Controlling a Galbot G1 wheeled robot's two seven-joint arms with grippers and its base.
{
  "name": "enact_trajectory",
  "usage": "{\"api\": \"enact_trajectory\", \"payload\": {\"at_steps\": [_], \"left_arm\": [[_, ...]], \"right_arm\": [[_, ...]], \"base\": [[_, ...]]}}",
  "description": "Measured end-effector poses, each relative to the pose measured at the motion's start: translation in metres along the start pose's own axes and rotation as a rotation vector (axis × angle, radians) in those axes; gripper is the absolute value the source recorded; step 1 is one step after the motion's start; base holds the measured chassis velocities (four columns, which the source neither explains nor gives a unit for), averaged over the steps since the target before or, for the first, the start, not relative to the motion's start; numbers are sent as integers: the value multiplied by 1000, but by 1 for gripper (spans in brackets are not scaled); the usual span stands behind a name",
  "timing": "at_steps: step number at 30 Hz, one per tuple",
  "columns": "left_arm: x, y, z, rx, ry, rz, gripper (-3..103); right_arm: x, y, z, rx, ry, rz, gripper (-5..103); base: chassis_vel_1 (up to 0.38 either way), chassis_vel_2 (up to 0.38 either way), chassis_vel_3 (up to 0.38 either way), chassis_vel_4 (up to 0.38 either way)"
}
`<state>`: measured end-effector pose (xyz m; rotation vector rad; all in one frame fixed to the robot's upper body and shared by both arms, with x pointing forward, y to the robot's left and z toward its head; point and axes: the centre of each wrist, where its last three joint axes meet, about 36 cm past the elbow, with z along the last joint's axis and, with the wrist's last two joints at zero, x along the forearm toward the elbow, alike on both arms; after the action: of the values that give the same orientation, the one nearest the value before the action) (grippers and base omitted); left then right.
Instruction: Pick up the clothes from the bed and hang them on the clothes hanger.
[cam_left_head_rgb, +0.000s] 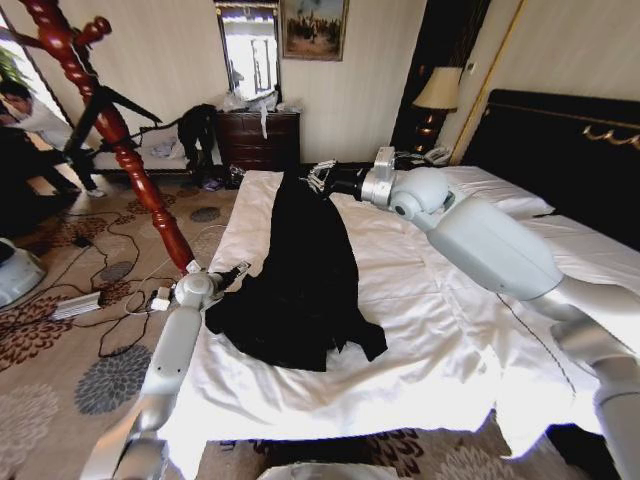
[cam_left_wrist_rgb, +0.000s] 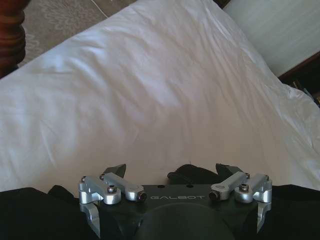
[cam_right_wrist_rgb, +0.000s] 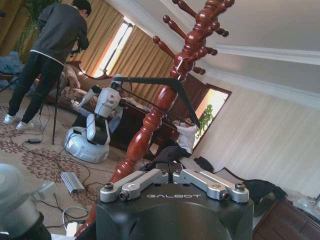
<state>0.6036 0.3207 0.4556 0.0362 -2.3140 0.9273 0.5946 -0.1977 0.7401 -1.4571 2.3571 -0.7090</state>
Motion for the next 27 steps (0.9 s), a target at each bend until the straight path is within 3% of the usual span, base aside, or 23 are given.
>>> {"api": "enact_trajectory", "payload": {"at_steps": [1,3,5,9,11,15,18,25,27], "left_arm": [[-2,-1,1,0,7,5,102],[-10,-5,9,9,29,24,96],[-13,-7,12,15,36,28,96],[-19,-10,19,31,42,42,78],[-19,-10,19,34,41,46,78],[-15,-4,20,42,26,56,56],[-11,1,19,41,16,56,51],[6,16,8,62,17,80,18],[7,17,7,63,17,82,18]], "right_arm": [[0,0,-2,1,-2,-2,0],[-2,1,-7,5,-8,-10,0],[-2,2,-8,7,-10,-13,0],[-4,4,-14,6,-19,-22,0],[-4,4,-15,6,-21,-24,0],[-4,1,-15,4,-18,-18,0],[-3,-2,-13,2,-14,-9,0],[-1,-11,-8,-5,-1,19,0],[-1,-12,-8,-5,-1,22,0]], "base": [[0,0,0,0],[0,0,0,0],[0,0,0,0],[0,0,0,0],[0,0,0,0],[0,0,0,0],[0,0,0,0],[0,0,0,0],[0,0,0,0]]}}
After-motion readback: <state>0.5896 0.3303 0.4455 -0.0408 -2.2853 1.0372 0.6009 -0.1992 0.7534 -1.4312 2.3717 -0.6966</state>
